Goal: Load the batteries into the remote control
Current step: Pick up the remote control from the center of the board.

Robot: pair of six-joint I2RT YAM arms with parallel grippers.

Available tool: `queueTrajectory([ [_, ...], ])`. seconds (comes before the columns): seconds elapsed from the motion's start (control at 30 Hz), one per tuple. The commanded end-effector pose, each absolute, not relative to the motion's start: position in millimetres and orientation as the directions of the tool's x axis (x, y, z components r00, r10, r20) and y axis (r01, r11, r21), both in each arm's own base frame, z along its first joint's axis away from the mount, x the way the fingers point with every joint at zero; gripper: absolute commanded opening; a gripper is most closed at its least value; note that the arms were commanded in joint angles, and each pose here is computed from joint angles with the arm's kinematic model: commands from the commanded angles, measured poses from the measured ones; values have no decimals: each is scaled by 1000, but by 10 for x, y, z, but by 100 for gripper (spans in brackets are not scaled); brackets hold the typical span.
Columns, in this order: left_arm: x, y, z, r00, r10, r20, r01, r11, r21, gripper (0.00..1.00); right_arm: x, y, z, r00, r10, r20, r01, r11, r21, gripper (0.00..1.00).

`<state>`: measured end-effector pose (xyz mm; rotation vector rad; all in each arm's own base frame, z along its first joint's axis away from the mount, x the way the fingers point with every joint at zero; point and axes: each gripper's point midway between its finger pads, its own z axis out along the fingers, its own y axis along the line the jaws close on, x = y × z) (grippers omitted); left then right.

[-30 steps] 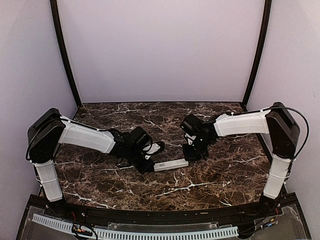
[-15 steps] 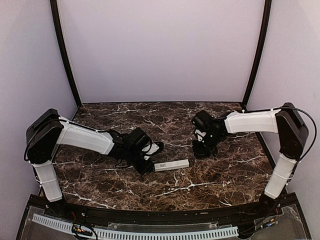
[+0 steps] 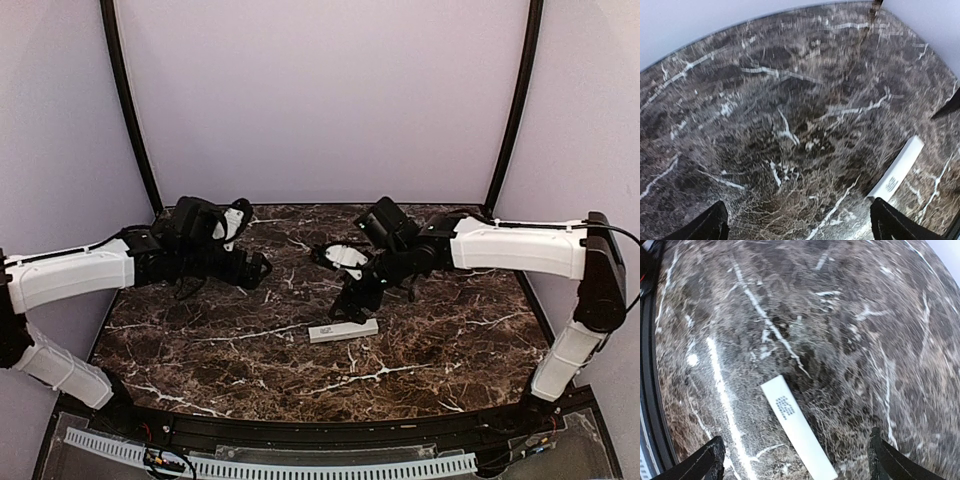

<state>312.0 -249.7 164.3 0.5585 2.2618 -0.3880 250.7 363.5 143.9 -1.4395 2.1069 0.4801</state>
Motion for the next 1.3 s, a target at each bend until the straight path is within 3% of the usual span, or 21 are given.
queueTrajectory([
  [0.0,3148,-2366,1944,-547,192,-815,461,881,-102,99,2385,3977,1307,64,-787,-614,-995,0,-105,96],
  [0.37,3205,-2308,1941,-569,184,-801,456,881,-122,99,2350,4177,560,136,-884,-448,-990,-137,-30,90],
  [0.8,3214,-2366,1896,-582,189,-791,472,870,-139,99,2235,4150,324,142,-913,-383,-989,-148,-13,77],
  [1.27,3194,-2370,1893,-579,190,-793,481,865,-144,99,2313,4194,383,132,-921,-368,-991,-121,-53,20],
])
